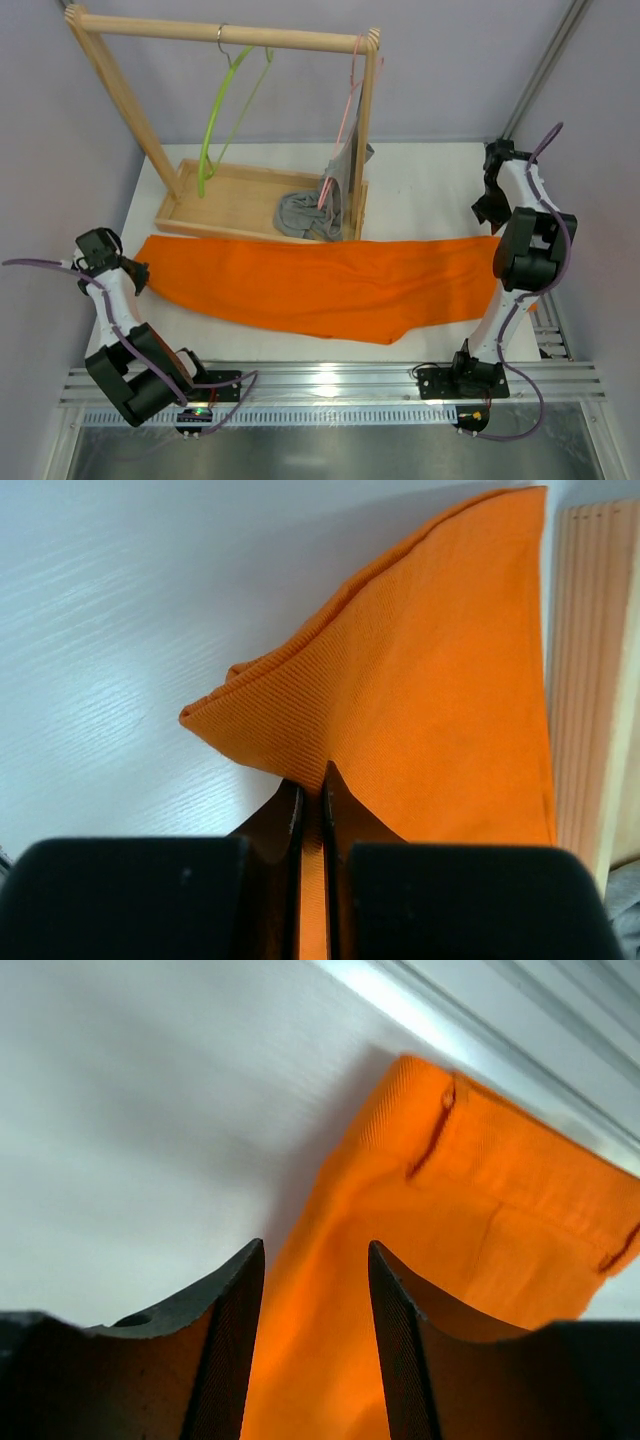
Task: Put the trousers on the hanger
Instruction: Fold the trousers
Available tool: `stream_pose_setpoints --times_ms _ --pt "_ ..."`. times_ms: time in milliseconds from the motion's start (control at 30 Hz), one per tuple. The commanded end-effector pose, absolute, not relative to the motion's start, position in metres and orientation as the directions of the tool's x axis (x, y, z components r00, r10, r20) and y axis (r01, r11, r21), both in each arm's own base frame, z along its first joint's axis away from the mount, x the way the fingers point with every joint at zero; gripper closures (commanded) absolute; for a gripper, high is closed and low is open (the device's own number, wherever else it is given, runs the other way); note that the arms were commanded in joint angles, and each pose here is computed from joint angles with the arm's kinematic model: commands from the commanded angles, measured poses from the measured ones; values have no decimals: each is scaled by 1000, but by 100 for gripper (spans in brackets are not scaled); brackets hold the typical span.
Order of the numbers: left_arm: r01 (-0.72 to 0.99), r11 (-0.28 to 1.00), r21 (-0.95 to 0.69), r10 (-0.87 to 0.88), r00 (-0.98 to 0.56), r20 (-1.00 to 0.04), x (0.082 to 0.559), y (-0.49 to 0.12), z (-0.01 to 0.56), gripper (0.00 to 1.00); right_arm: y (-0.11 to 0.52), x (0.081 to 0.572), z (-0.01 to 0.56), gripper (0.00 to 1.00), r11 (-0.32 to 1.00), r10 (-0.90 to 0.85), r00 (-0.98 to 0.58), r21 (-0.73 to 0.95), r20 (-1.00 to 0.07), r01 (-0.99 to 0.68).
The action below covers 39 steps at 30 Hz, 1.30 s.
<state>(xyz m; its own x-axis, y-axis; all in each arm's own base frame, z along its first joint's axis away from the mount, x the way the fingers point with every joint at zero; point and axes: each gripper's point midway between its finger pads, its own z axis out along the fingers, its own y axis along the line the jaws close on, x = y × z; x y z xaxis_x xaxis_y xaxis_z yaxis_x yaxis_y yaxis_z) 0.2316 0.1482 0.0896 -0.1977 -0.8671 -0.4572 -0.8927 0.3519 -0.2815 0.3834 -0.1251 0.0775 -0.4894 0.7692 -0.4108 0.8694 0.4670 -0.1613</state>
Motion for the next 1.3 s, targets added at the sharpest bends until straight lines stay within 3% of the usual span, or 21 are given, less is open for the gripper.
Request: stream_pose_setpoints --times_ms 0,133,333,467,533,667,867,1267 --pt "-859 399 -320 -825 -183 -535 246 157 119 100 -89 373 122 51 595 731 -548 -14 -408 804" --pt "-846 426 -320 -826 -220 -519 246 145 116 100 -36 322 89 53 726 656 -690 6 -304 688" --pt "-823 483 -298 -791 -265 -552 244 131 130 100 19 270 95 55 856 504 -801 65 -324 513" --pt "-805 491 -334 -791 -251 -557 241 122 143 100 58 252 97 67 940 338 -890 151 -306 305" --pt "-802 496 -334 -786 -250 -565 237 120 147 100 73 236 94 74 950 297 -923 177 -245 259" --pt "-805 504 -312 -765 -249 -594 226 120 154 100 107 209 85 75 972 183 -961 186 -209 144" --pt "-841 513 -174 -691 -284 -665 203 138 163 100 125 165 51 75 973 192 -969 161 -159 166" --pt "-824 521 -224 -672 -233 -703 224 147 206 100 118 115 14 75 959 278 -945 109 -172 262"
